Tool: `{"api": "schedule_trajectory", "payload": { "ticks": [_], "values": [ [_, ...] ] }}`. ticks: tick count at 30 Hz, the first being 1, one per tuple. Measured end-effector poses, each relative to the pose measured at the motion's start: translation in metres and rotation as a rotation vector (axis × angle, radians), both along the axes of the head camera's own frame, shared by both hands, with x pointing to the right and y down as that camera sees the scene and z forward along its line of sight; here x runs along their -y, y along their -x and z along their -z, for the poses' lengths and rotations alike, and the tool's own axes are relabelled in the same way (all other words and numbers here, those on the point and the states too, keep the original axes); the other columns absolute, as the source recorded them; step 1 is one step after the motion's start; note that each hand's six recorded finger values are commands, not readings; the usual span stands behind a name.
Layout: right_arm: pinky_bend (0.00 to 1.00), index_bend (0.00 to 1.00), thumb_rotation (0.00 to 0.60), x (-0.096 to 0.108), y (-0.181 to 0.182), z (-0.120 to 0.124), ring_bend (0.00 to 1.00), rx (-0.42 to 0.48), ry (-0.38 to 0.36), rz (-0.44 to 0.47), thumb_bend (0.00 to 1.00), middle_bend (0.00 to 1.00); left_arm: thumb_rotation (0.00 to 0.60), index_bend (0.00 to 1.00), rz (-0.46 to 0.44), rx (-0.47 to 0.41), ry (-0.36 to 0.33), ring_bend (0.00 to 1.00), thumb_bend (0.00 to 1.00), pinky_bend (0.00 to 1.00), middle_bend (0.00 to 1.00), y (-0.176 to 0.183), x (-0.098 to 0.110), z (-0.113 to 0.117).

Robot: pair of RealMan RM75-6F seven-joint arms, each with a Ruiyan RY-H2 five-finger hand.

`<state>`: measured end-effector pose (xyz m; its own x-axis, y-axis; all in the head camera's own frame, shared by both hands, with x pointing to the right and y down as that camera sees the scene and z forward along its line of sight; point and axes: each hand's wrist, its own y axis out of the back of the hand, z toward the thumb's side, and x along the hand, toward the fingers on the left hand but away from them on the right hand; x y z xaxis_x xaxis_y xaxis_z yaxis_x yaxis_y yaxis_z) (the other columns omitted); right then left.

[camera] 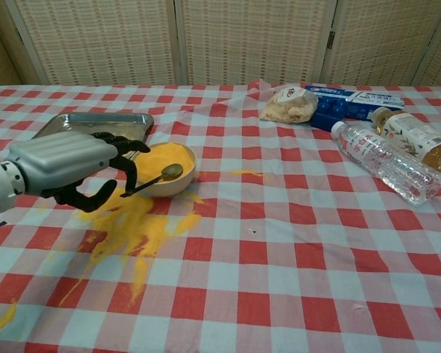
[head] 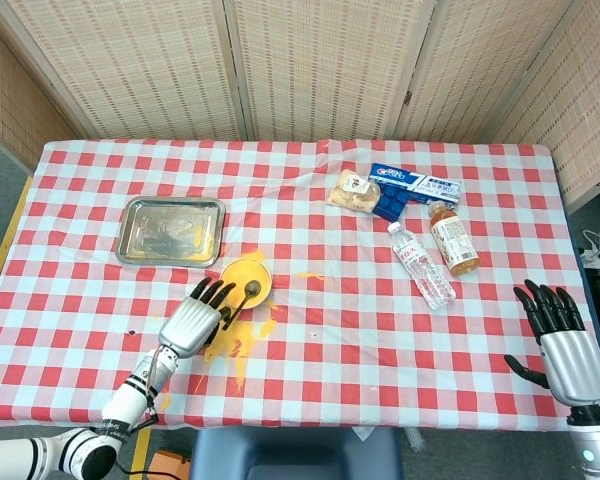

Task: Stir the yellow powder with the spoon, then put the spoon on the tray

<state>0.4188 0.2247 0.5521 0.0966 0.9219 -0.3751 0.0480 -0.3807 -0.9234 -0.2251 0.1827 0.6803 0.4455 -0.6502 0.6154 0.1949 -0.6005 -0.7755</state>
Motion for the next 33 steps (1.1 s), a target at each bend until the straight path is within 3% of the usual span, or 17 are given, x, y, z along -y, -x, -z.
{"api": "schedule_trajectory", "payload": {
  "ticks": [21, 27, 33],
  "values": [
    [0.00, 0.00, 0.600, 0.000, -0.001, 0.000, 0.00, -0.001, 0.000, -0.003, 0.06, 0.00, 0.600, 0.41, -0.008, -0.137, -0.022, 0.00, 0.55, 0.04, 0.00, -0.029, -0.002, 0.010],
    [0.00, 0.00, 0.600, 0.000, -0.001, 0.001, 0.00, 0.001, -0.002, -0.003, 0.06, 0.00, 0.600, 0.36, 0.002, -0.172, -0.071, 0.00, 0.48, 0.04, 0.00, -0.031, 0.001, 0.019],
    [0.00, 0.00, 0.600, -0.001, -0.001, 0.002, 0.00, 0.001, -0.004, -0.001, 0.06, 0.00, 0.600, 0.38, 0.045, -0.223, -0.131, 0.00, 0.43, 0.04, 0.00, -0.018, -0.005, 0.027]
  ]
}}
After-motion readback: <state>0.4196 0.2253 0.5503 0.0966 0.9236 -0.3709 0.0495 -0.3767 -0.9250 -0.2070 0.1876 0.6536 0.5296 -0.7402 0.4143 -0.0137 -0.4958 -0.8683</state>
